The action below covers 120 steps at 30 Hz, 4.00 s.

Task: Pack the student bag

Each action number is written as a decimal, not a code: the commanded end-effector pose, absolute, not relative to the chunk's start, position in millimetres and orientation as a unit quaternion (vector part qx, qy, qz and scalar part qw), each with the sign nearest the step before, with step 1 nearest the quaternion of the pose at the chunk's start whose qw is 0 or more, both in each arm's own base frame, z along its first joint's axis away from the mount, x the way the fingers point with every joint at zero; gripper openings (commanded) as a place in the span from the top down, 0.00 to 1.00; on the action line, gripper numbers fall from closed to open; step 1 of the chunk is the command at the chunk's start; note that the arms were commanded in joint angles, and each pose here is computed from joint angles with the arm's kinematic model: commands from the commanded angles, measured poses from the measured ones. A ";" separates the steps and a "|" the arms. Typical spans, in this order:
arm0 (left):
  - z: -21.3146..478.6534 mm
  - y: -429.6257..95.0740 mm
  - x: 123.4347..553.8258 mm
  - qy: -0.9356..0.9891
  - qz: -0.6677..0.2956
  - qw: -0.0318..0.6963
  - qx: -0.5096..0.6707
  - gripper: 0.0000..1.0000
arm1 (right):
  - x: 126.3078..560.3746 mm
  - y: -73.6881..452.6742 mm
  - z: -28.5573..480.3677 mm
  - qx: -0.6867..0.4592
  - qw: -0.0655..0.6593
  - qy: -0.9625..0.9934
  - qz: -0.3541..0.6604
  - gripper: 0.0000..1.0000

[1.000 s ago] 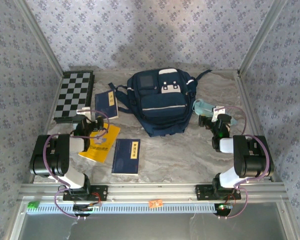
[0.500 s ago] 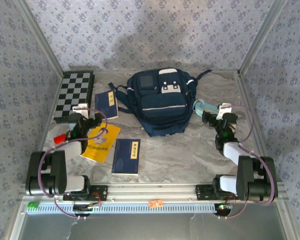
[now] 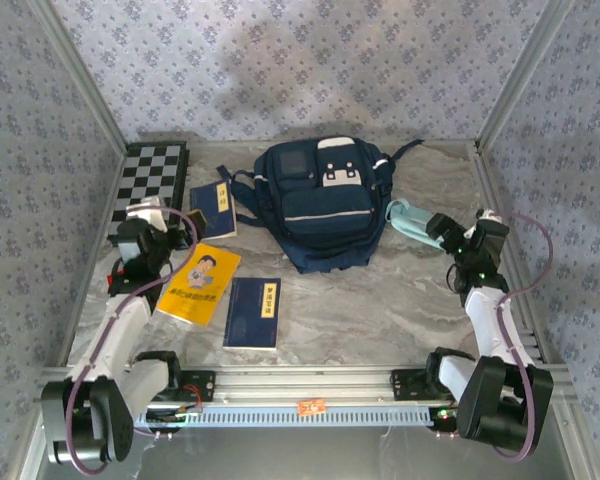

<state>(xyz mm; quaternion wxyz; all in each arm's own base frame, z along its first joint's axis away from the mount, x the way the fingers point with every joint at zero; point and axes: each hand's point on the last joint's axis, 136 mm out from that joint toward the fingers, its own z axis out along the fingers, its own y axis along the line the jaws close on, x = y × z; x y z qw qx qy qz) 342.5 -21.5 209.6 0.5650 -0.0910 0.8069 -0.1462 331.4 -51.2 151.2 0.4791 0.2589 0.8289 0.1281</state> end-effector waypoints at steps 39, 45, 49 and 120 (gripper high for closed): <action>163.5 -143.0 278.8 0.874 -0.281 0.368 -0.145 0.00 | 352.7 207.7 81.6 0.089 0.249 0.922 0.283 0.59; 155.9 -123.9 289.8 0.875 -0.274 0.344 -0.202 0.00 | 330.0 266.9 88.6 0.083 0.269 0.908 0.310 0.66; 160.3 -130.9 301.7 0.861 -0.312 0.339 -0.214 0.00 | 321.3 299.9 105.5 0.049 0.277 0.907 0.314 0.63; 114.1 -216.9 386.2 0.898 -0.283 0.298 -0.160 0.00 | 424.2 146.5 112.6 0.160 0.254 0.907 0.297 1.00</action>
